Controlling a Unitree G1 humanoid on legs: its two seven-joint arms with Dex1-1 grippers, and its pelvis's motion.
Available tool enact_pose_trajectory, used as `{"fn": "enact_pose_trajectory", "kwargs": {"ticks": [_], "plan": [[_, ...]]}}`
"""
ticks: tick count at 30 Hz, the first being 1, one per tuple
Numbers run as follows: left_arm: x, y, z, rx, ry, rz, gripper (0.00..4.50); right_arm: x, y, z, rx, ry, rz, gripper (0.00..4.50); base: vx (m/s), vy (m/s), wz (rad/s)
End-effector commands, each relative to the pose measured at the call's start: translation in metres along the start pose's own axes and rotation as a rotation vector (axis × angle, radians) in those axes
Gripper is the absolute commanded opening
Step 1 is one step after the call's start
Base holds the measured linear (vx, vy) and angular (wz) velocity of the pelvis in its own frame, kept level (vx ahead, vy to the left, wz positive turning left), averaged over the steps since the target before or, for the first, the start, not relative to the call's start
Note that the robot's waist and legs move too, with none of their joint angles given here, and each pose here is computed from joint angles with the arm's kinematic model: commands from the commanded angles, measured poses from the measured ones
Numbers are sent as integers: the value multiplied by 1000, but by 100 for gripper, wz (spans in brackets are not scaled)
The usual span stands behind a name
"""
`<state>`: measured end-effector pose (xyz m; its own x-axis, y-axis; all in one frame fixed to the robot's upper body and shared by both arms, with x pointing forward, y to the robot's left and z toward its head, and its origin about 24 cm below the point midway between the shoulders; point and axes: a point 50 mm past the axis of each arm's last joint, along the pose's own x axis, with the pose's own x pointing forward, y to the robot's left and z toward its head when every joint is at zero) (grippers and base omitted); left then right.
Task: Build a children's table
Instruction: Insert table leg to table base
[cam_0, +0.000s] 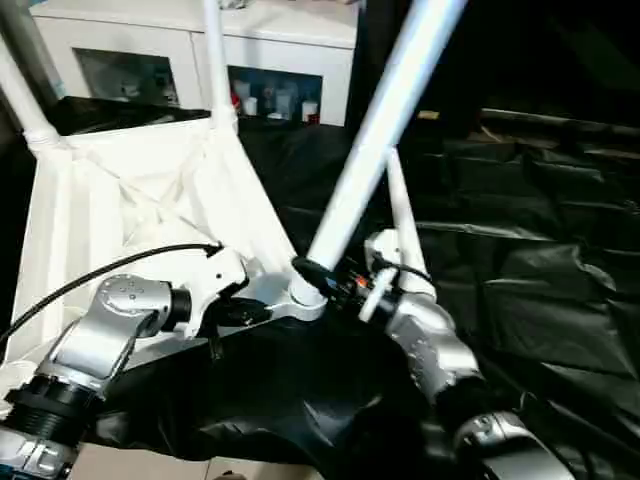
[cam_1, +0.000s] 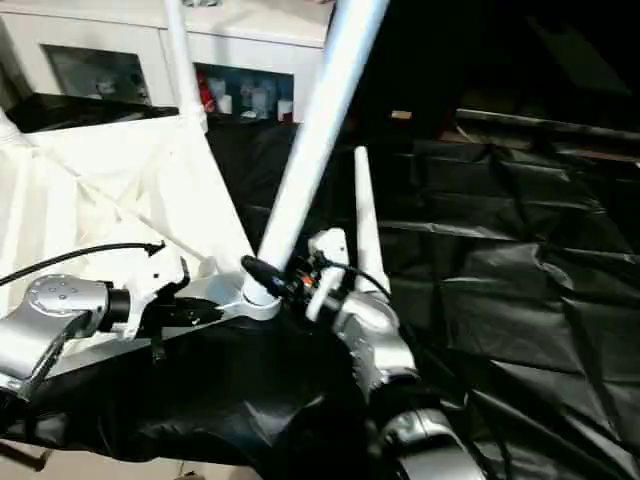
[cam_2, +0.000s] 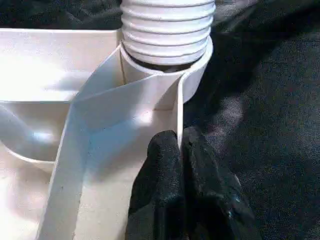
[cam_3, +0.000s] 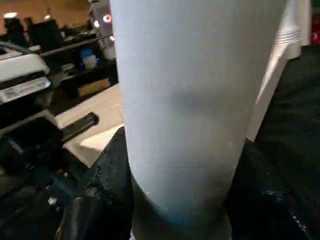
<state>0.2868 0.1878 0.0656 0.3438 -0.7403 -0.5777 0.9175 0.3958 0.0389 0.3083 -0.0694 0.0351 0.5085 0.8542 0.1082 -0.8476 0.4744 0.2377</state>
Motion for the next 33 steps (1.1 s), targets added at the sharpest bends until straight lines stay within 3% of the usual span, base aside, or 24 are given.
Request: {"fn": "enact_pose_trajectory", "kwargs": {"ticks": [1, 13, 16, 27, 33], "plan": [[-11, 11, 2, 14, 22, 63, 0, -22, -8, -9, -23, 102, -26, 193, 0, 0, 0], [-11, 11, -1, 19, 31, 62, 0, -16, -7, 3, -155, 228, 58, 193, 0, 0, 0], [-10, 10, -2, 25, 40, 56, 0, -6, -7, 5, -205, 325, 109, 193, 0, 0, 0], [-11, 9, -3, 31, 57, 30, 0, 2, -9, -2, -224, 525, 239, 193, 0, 0, 0], [-11, 4, -2, 54, 79, -22, 0, 5, -13, -2, -204, 572, 289, 193, 0, 0, 0]]}}
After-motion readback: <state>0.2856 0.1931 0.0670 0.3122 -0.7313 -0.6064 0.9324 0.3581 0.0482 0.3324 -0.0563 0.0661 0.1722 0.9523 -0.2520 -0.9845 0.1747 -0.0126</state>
